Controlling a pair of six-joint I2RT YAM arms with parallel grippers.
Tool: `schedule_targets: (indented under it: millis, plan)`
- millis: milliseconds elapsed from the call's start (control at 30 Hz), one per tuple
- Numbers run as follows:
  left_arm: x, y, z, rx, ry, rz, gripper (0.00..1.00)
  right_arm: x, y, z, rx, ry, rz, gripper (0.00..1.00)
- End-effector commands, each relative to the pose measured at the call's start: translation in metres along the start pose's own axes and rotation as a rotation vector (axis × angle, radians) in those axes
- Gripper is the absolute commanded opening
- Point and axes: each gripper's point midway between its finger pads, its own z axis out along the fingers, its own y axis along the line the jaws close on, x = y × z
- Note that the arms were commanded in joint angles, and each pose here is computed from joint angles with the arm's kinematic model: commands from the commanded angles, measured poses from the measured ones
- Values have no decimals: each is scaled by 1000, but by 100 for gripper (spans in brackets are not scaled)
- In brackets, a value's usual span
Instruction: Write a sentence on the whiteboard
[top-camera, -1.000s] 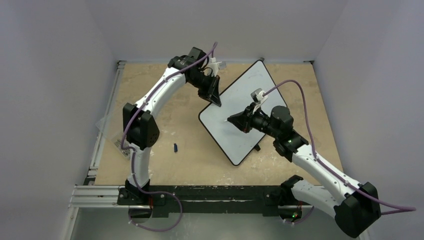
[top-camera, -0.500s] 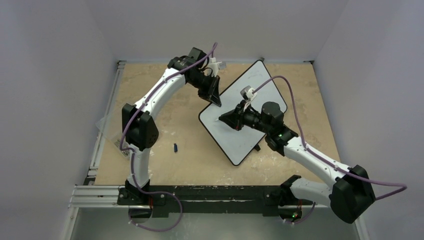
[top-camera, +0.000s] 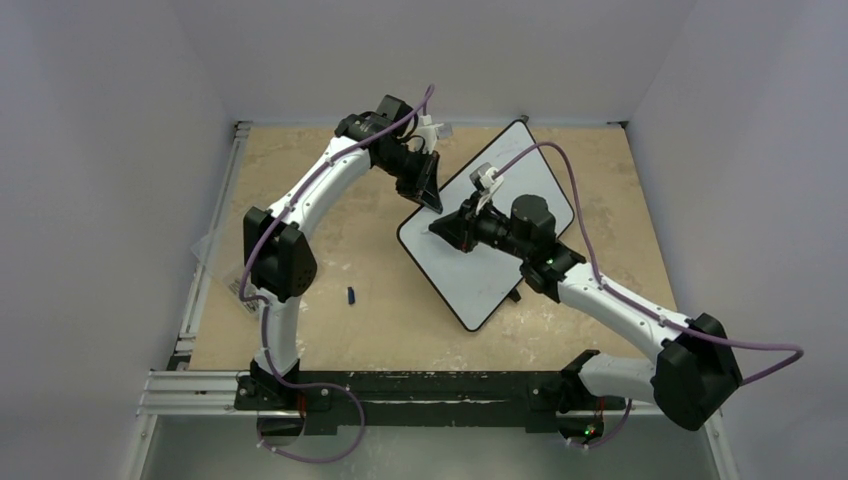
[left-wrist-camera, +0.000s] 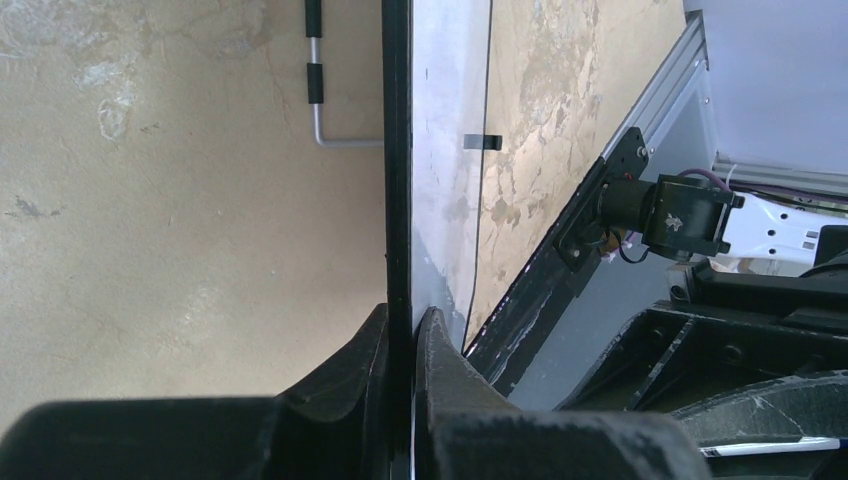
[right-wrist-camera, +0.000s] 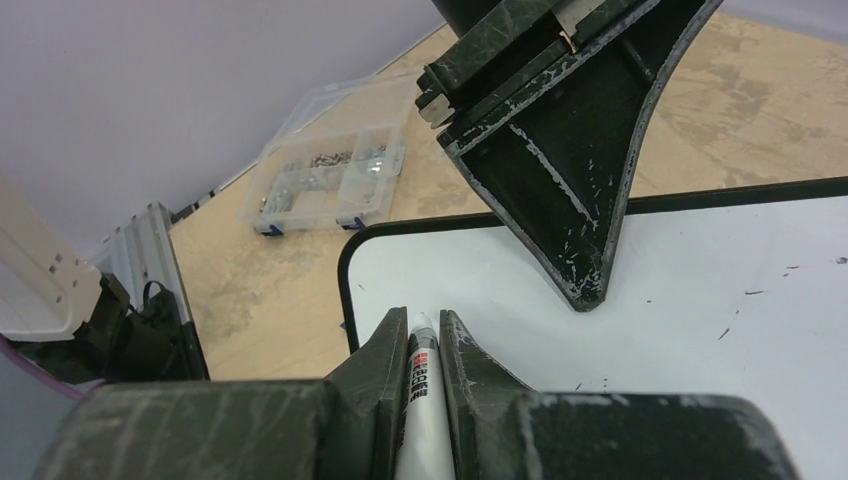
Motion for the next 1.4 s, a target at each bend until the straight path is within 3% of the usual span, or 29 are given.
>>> schedule_targets:
  millis: [0, 1367]
  plan:
    - [2, 36, 8, -202, 1, 83, 0, -30, 1, 6, 16, -79, -48, 0]
    - [-1, 36, 7, -207, -6, 80, 0, 65, -27, -16, 118, 112, 15, 0]
